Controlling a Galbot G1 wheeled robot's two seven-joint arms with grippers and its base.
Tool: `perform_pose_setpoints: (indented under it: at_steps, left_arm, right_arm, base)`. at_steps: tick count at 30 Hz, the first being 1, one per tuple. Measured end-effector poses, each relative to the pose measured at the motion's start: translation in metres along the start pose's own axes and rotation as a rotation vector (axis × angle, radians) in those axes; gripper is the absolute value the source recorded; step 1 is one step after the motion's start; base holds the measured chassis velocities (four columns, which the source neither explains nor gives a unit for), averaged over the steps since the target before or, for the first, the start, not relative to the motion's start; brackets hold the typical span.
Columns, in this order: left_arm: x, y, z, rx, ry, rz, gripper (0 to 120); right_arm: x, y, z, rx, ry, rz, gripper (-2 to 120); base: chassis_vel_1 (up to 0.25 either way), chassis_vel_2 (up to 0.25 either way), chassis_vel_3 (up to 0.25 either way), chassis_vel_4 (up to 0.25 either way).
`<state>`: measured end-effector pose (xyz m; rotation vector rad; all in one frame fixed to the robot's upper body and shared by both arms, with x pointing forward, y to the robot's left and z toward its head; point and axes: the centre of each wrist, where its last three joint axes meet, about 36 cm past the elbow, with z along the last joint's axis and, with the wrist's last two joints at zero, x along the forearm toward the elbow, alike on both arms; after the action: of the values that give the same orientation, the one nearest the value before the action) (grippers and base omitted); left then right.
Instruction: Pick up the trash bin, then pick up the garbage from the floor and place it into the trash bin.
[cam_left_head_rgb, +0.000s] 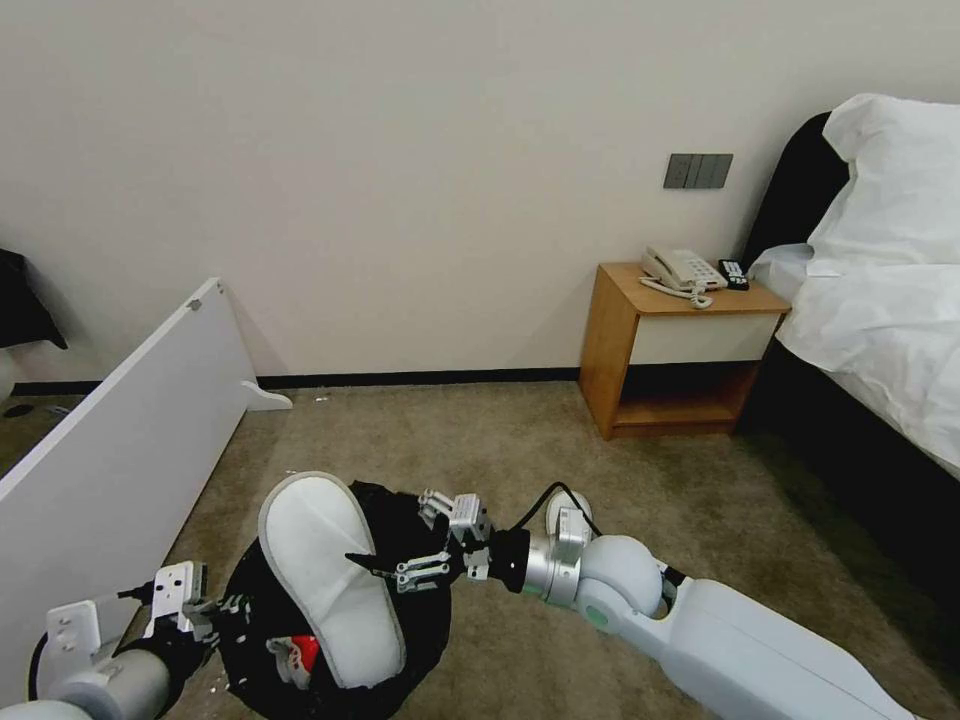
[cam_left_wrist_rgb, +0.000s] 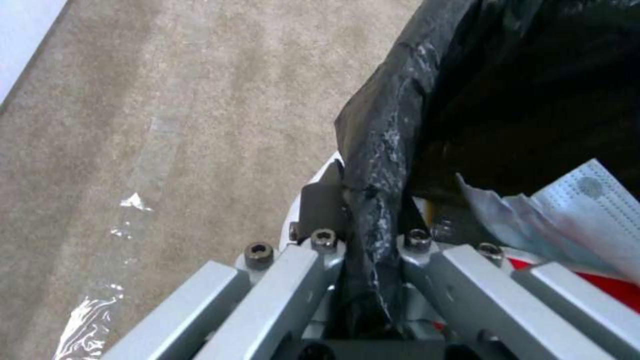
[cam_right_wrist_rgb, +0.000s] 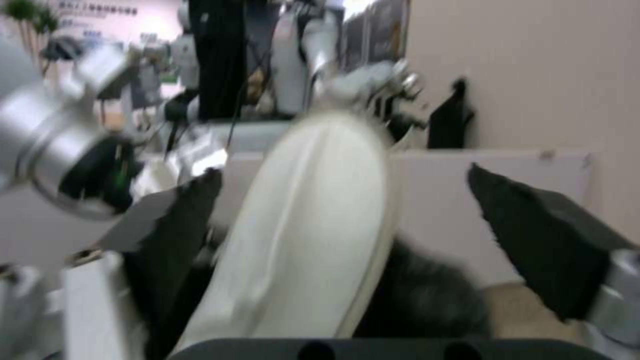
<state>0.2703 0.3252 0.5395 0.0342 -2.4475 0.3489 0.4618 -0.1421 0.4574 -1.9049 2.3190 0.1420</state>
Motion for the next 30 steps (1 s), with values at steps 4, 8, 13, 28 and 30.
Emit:
perform_pose_setpoints:
  at_steps: [4, 8, 13, 28, 30]
  left_arm:
    - [-0.001, 0.0, 0.0, 0.008, -0.006, -0.002, 2]
    - [0.0, 0.002, 0.002, 0.028, -0.009, -0.008, 2]
    - [0.001, 0.003, 0.002, 0.034, -0.014, -0.017, 2]
    - [0.001, 0.005, 0.011, 0.037, -0.033, -0.064, 2]
    - [0.001, 0.005, 0.011, 0.036, -0.033, -0.065, 2]
  right_arm:
    - [0.007, -0.004, -0.02, 0.019, -0.047, 0.039, 99]
    - [0.03, -0.012, -0.045, 0.068, -0.113, 0.162, 100]
    - [0.057, -0.011, -0.054, 0.075, -0.149, 0.263, 100]
    - [0.175, 0.025, -0.017, 0.12, -0.085, 0.804, 100]
    - [0.175, 0.025, -0.017, 0.12, -0.085, 0.804, 100]
  base:
    - [0.0, 0.0, 0.0, 0.0]
    - [0.0, 0.0, 0.0, 0.0]
    - [0.0, 0.0, 0.0, 0.0]
    - [0.0, 0.0, 0.0, 0.0]
    - [0.0, 0.0, 0.0, 0.0]
